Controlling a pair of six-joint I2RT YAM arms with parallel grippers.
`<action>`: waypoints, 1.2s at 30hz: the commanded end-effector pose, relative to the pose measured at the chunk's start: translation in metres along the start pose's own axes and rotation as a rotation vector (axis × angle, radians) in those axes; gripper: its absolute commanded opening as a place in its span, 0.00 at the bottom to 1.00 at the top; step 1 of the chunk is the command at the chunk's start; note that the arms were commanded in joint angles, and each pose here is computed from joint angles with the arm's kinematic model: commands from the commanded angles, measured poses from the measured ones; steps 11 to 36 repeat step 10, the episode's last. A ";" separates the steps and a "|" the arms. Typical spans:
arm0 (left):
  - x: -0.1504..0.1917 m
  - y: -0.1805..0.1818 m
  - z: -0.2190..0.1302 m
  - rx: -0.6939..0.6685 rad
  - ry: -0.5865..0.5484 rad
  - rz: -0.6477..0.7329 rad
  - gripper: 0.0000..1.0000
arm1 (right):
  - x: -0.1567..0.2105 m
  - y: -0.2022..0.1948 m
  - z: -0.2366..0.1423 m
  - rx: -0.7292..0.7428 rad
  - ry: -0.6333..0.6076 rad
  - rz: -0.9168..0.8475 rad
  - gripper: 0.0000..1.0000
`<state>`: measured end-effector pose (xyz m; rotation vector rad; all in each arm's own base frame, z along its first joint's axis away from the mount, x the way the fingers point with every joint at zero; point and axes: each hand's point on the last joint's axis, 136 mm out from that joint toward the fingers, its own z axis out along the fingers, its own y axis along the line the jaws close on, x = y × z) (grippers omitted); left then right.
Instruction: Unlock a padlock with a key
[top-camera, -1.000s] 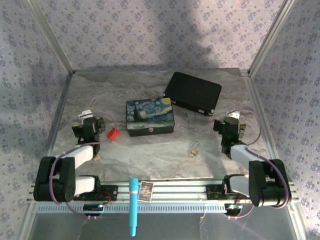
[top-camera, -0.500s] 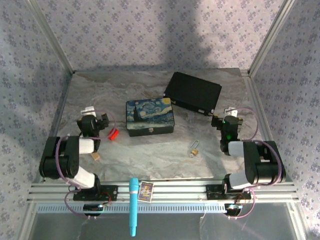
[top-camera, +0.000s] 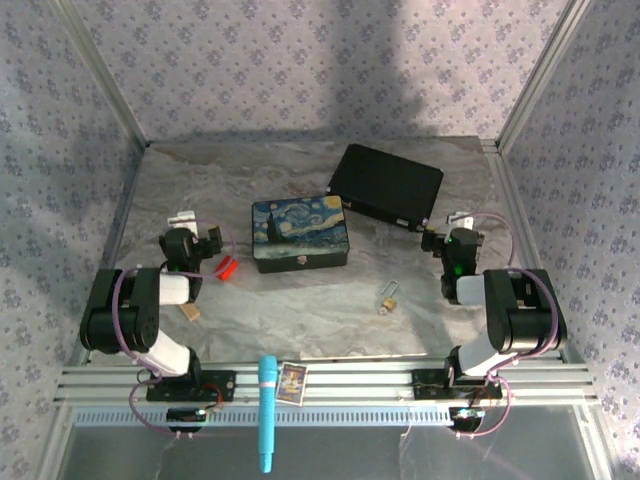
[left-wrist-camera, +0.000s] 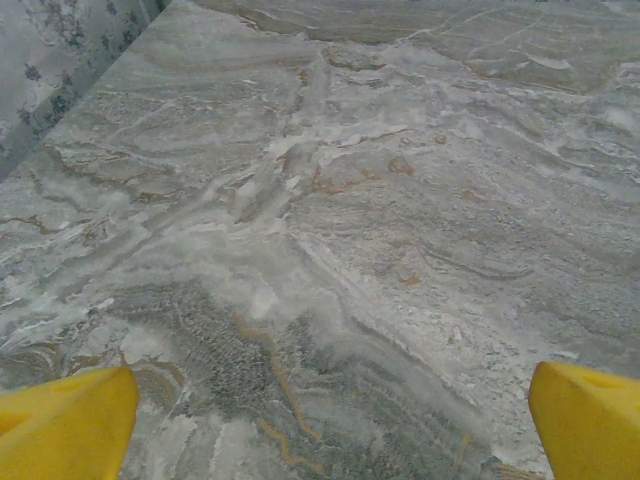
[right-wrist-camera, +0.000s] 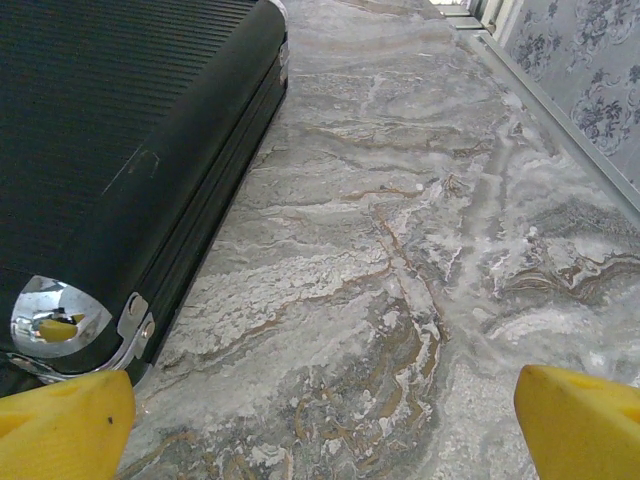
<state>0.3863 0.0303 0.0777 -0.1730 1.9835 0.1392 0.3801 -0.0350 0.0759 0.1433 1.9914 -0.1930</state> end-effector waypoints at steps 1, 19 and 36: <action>-0.015 -0.008 0.002 0.035 -0.039 0.015 1.00 | -0.010 0.000 0.002 -0.006 -0.025 -0.006 0.99; -0.015 -0.008 0.002 0.035 -0.039 0.015 1.00 | -0.011 0.006 0.003 -0.043 -0.020 -0.014 0.99; -0.015 -0.008 0.002 0.035 -0.039 0.015 1.00 | -0.011 0.006 0.003 -0.043 -0.020 -0.014 0.99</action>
